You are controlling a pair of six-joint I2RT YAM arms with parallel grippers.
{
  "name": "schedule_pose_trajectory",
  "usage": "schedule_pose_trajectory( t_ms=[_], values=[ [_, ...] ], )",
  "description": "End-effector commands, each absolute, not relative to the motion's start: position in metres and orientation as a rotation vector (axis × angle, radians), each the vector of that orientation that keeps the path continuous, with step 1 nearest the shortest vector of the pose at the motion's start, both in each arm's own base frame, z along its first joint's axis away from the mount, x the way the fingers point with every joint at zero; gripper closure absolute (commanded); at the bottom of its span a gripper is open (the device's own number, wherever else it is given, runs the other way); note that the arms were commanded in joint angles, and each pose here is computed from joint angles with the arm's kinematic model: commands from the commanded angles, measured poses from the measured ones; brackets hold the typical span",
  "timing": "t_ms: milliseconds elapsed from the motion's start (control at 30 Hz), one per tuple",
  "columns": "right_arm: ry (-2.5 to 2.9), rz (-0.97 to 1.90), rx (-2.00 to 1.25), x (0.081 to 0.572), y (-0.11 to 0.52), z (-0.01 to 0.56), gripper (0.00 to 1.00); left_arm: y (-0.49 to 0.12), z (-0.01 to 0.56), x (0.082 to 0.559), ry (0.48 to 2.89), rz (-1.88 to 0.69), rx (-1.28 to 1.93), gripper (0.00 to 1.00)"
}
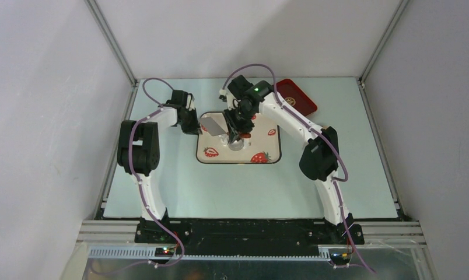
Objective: Roll out the dumpling wrappers from the dough
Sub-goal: Remove the dumpling wrapper from the work surface.
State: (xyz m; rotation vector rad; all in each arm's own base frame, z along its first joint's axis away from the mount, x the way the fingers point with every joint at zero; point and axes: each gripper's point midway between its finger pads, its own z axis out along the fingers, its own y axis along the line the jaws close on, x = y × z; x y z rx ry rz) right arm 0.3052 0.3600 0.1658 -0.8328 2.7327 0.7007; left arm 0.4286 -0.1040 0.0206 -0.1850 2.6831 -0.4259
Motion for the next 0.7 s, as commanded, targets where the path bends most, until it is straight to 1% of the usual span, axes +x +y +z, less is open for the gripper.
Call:
schedule_pose_trajectory(
  t_ms=[0,133,267,300,333,367,400,433,467,500,533,667],
  values=[
    [2.573,0.93,-1.032,0.272,0.384,0.204,1.0,-0.104,0.014,0.418,2.715,-0.391,-0.18,1.0],
    [2.521,0.897,-1.062,0.273,0.37,0.215,1.0,-0.103,0.014,0.418,2.714,-0.391,-0.18,1.0],
    [2.445,0.83,-1.105,0.274,0.326,0.238,1.0,-0.103,0.013,0.418,2.716,-0.395,-0.181,1.0],
    [2.465,0.791,-1.123,0.275,0.31,0.227,1.0,-0.104,0.013,0.418,2.717,-0.398,-0.18,1.0],
    [2.441,0.774,-1.131,0.27,0.298,0.236,1.0,-0.104,0.013,0.418,2.716,-0.398,-0.181,1.0],
    [2.474,0.725,-1.145,0.269,0.281,0.221,1.0,-0.104,0.013,0.418,2.717,-0.399,-0.181,1.0],
    [2.435,0.697,-1.157,0.265,0.269,0.229,1.0,-0.104,0.013,0.417,2.717,-0.4,-0.182,1.0],
    [2.481,0.64,-1.147,0.264,0.253,0.213,1.0,-0.104,0.013,0.418,2.716,-0.401,-0.182,1.0],
    [2.449,0.598,-1.156,0.261,0.243,0.219,1.0,-0.104,0.013,0.418,2.716,-0.399,-0.182,1.0],
    [2.489,0.518,-1.148,0.261,0.228,0.204,1.0,-0.104,0.014,0.418,2.716,-0.4,-0.181,1.0],
    [2.473,0.473,-1.151,0.259,0.218,0.206,1.0,-0.104,0.014,0.418,2.716,-0.4,-0.183,1.0],
    [2.543,0.248,-1.142,0.25,0.175,0.184,1.0,-0.103,0.013,0.417,2.716,-0.398,-0.184,1.0]
  ],
)
